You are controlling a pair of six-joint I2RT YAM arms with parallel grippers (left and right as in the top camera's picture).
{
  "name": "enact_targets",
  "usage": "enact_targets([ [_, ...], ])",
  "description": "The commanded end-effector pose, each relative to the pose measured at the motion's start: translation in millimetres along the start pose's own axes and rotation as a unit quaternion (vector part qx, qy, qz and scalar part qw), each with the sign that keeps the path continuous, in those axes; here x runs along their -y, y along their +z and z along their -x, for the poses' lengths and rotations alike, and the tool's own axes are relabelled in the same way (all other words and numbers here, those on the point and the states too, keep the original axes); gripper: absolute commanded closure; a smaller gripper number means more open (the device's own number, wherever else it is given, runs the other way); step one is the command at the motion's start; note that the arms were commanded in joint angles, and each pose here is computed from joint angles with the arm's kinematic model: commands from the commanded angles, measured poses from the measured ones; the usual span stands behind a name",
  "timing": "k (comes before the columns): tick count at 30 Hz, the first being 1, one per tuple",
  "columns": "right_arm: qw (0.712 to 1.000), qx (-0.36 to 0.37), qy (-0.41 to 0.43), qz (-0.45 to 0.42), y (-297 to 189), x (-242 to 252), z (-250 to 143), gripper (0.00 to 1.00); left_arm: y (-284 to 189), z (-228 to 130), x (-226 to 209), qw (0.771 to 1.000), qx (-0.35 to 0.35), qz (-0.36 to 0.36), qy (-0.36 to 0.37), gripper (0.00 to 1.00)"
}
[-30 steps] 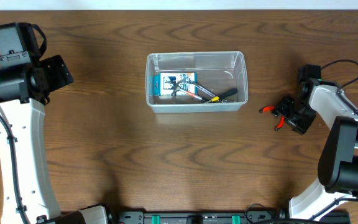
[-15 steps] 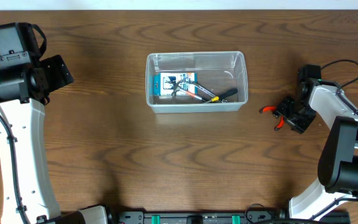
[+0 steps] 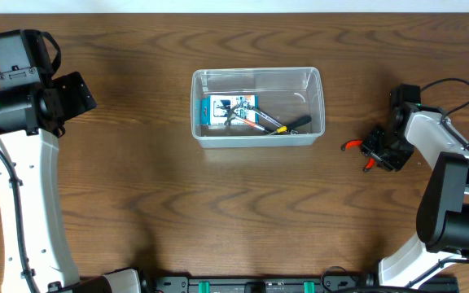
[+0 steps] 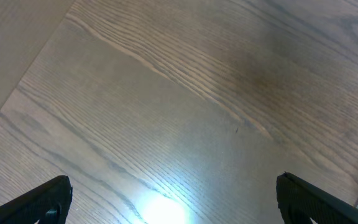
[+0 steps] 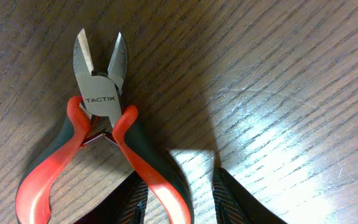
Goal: Pack container
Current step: 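Close the right gripper on the pliers' handles near the pivot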
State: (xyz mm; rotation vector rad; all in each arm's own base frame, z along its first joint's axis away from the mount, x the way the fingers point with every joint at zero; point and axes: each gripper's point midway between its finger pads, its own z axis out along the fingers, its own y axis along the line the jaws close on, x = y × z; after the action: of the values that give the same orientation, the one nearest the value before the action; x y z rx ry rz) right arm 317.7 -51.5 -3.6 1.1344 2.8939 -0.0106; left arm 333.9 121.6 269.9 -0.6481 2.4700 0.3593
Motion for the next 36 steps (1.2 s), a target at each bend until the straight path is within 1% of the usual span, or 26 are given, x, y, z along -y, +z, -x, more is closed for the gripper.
enact_targets([
  [1,1.0,-0.008,0.004,-0.008,6.2,4.5,-3.3,0.62,0.5,1.3,-3.8,1.0,0.002,0.009,0.006,0.02],
  [5,1.0,-0.008,0.004,-0.008,6.2,4.5,-3.3,0.62,0.5,1.3,-3.8,1.0,0.002,0.009,0.006,0.02],
  [8,1.0,-0.007,0.003,-0.007,6.2,4.0,-2.7,0.66,0.5,1.3,-3.8,1.0,0.002,0.009,0.006,0.02],
  [16,1.0,-0.006,0.003,-0.007,6.2,4.0,-2.7,0.67,0.5,1.3,-3.8,1.0,0.002,0.009,0.006,0.02],
  [18,1.0,-0.006,-0.001,-0.007,6.2,3.9,-2.4,0.7,0.5,1.3,-3.8,1.0,0.002,0.009,0.006,0.02],
  [21,1.0,-0.005,-0.004,-0.009,6.2,4.6,-2.2,0.71,0.5,1.3,-3.8,1.0,0.002,0.009,0.006,0.02],
  [28,1.0,-0.005,-0.004,-0.01,6.2,5.2,-2.0,0.71,0.5,1.3,-3.8,1.0,0.002,0.009,0.006,0.02],
  [32,1.0,-0.005,-0.004,-0.01,6.2,5.2,-2.0,0.76,0.5,1.3,-3.8,1.0,0.002,0.009,0.006,0.02],
  [34,1.0,-0.005,-0.004,-0.01,6.2,5.2,-2.0,0.75,0.5,1.3,-3.8,1.0,0.002,0.009,0.006,0.02],
  [36,1.0,-0.005,-0.004,-0.01,6.2,5.3,-2.3,0.69,0.5,1.3,-3.8,1.0,0.002,0.009,0.006,0.02],
])
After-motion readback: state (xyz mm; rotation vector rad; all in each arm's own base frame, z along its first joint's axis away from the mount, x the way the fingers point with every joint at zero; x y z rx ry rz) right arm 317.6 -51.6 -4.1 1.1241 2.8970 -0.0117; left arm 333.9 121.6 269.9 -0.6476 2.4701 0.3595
